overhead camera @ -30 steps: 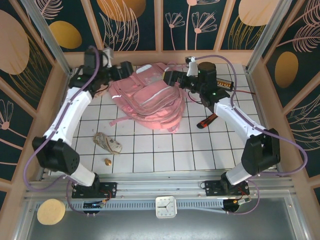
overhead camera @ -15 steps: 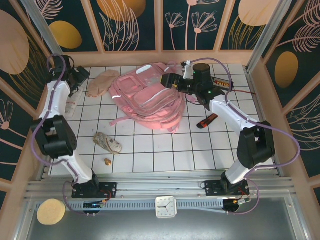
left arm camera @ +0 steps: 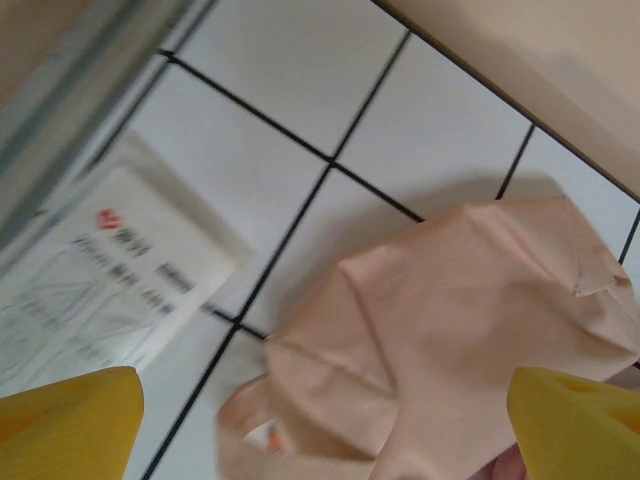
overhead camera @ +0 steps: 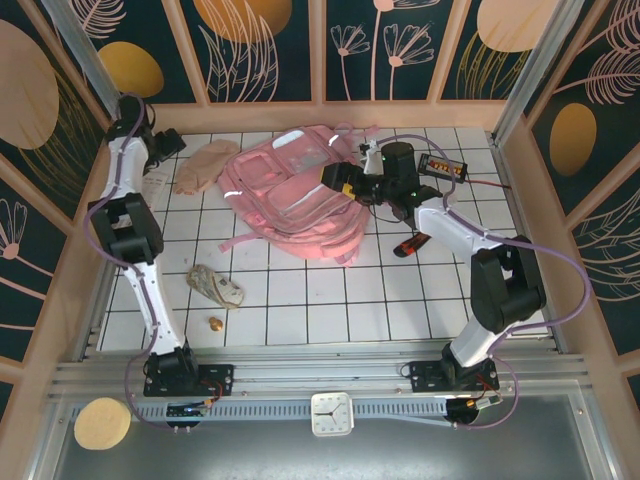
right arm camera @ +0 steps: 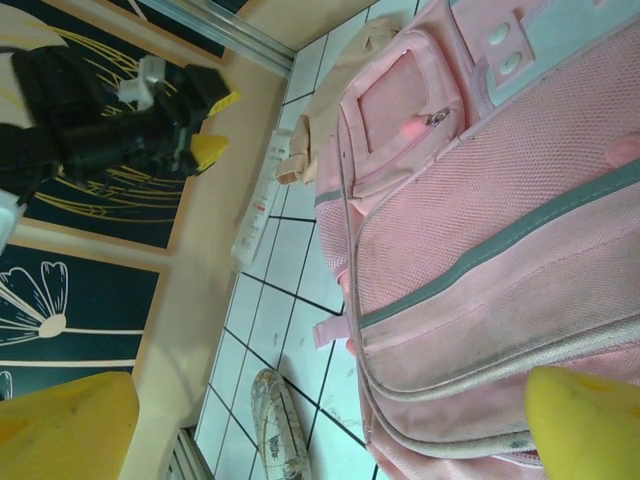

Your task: Pack the student bag

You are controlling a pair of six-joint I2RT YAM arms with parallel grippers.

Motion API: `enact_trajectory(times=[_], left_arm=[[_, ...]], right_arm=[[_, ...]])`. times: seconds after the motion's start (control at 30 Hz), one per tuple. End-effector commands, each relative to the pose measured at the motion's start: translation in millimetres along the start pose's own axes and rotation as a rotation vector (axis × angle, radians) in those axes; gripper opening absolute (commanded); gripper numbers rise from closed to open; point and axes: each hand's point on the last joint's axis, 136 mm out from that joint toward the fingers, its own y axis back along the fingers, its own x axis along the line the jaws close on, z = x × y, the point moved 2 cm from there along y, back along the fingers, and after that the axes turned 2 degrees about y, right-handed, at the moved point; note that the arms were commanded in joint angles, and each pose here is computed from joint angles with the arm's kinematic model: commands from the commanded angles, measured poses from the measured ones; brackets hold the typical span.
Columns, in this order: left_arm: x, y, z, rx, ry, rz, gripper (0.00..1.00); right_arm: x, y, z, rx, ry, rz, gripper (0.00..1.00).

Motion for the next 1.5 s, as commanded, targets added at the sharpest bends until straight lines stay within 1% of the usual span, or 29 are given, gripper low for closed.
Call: enact_trajectory(times=[0.0, 0.13, 0.23, 0.33, 0.43, 0.47, 0.5, 0.6, 0.63, 0.67, 0.73, 0.83, 0.93, 0.97, 1.03, 1.1, 1.17, 1.23, 1.3, 1.33, 1.43, 1.47], left_arm=[[-28, -26, -31, 0.11, -0.046, -0.066, 0.91], [-25, -49, -56, 0.172, 0.0, -0.048, 0.88], [-18, -54, -60, 0.167, 0.015, -0.02, 0.87], [-16, -63, -67, 0.196, 0.02, -0.015, 0.83], [-5, -67, -75, 0.208, 0.03, 0.036, 0.82], [-4, -68, -79, 0.211, 0.028, 0.036, 0.78], [-3, -69, -82, 0.214, 0.023, 0.036, 0.71], [4, -78, -103, 0.273, 0.0, 0.063, 0.33], [8, -81, -110, 0.293, -0.001, 0.075, 0.23], [11, -82, -116, 0.304, -0.001, 0.081, 0.18], [14, -78, -121, 0.294, 0.005, 0.079, 0.0], [5, -62, -114, 0.271, 0.019, 0.036, 0.0], [-23, -32, -92, 0.217, 0.054, -0.086, 0.0], [-35, -17, -81, 0.188, 0.076, -0.144, 0.0], [-65, 23, -56, 0.123, 0.103, -0.269, 0.0], [-91, 67, -31, 0.05, 0.109, -0.361, 0.0], [-113, 111, -8, -0.013, 0.106, -0.43, 0.0], [-134, 152, 7, -0.05, 0.099, -0.505, 0.0], [-153, 188, 13, -0.073, 0.082, -0.564, 0.0], [-163, 200, 11, -0.074, 0.072, -0.593, 0.0], [-192, 228, -12, -0.04, 0.049, -0.682, 0.0], [-204, 234, -27, -0.019, 0.037, -0.717, 0.0]], right_arm=[[5, -2, -1, 0.028, -0.015, 0.013, 0.99], [8, -1, 4, 0.026, -0.009, 0.0, 0.99], [9, 0, 5, 0.018, -0.014, -0.002, 0.99], [9, -1, 4, 0.01, -0.024, -0.002, 0.99], [7, -1, 5, 0.004, -0.037, -0.007, 0.99], [7, -2, 5, 0.001, -0.039, -0.01, 0.99], [6, -2, 6, -0.002, -0.043, -0.012, 0.99], [5, -3, 6, -0.009, -0.051, -0.018, 0.99], [5, -3, 7, -0.012, -0.052, -0.021, 0.99], [5, -4, 8, -0.016, -0.052, -0.024, 0.99], [6, -4, 10, -0.026, -0.051, -0.026, 0.99], [8, -7, 12, -0.033, -0.049, -0.024, 0.99], [13, -13, 13, -0.027, -0.047, -0.01, 0.99], [14, -15, 13, -0.022, -0.047, -0.003, 0.99], [20, -20, 17, -0.017, -0.041, 0.019, 0.99], [24, -22, 23, -0.023, -0.036, 0.033, 0.99], [27, -24, 27, -0.032, -0.033, 0.04, 0.99], [29, -24, 32, -0.043, -0.031, 0.043, 0.99], [29, -22, 37, -0.056, -0.035, 0.04, 0.99], [29, -21, 39, -0.061, -0.04, 0.038, 0.99], [25, -11, 44, -0.076, -0.08, 0.053, 0.99], [22, -7, 45, -0.083, -0.1, 0.057, 0.99]])
